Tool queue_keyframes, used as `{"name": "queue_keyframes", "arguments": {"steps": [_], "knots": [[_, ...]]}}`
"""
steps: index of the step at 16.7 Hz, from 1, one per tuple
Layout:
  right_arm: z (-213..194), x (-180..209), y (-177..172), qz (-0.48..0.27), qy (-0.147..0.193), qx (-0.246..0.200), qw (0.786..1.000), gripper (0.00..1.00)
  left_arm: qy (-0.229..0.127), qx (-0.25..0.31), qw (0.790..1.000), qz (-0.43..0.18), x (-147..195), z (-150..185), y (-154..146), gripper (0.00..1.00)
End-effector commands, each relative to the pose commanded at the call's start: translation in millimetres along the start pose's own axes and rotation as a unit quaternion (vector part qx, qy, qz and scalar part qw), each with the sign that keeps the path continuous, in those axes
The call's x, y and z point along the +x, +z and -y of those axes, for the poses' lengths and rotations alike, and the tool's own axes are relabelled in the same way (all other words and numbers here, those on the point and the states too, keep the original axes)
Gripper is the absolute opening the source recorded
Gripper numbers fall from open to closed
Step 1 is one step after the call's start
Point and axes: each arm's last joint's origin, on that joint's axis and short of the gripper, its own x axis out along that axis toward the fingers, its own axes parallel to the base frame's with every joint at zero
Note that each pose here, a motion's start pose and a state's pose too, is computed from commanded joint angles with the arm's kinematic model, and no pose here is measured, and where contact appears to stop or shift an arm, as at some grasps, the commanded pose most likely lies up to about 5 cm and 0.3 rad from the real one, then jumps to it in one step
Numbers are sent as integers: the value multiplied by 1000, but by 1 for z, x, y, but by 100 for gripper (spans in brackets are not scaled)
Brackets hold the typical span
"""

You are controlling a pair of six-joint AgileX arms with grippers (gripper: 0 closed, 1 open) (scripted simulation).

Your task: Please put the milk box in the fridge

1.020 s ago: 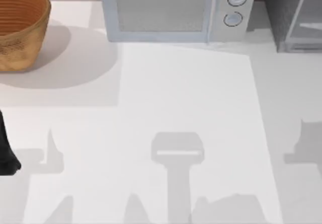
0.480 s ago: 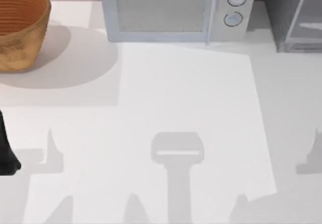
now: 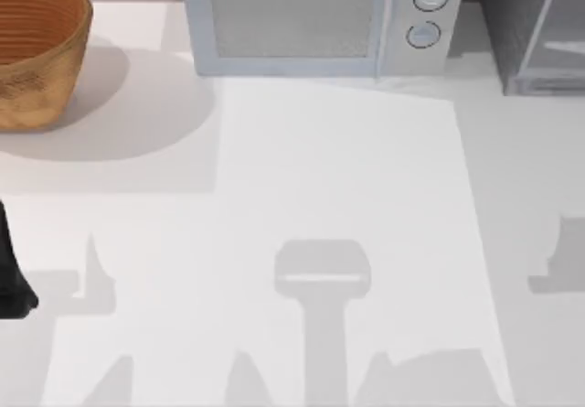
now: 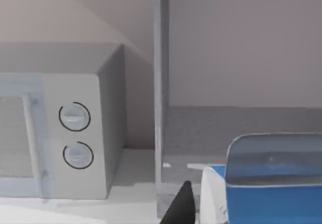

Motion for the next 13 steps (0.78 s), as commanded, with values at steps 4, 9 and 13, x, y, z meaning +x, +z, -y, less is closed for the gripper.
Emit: {"name": "queue_keyframes", "arguments": {"steps": [4, 9, 13], "knots": [[6, 36, 38, 13, -3, -7, 1000, 0, 0, 0, 1000, 0, 0, 0, 0, 100], [28, 101, 48, -10, -33, -11, 999, 0, 0, 0, 1000, 0, 0, 0, 0, 100], [46, 146, 46, -3, -39, -12, 999, 0, 0, 0, 1000, 0, 0, 0, 0, 100]]}}
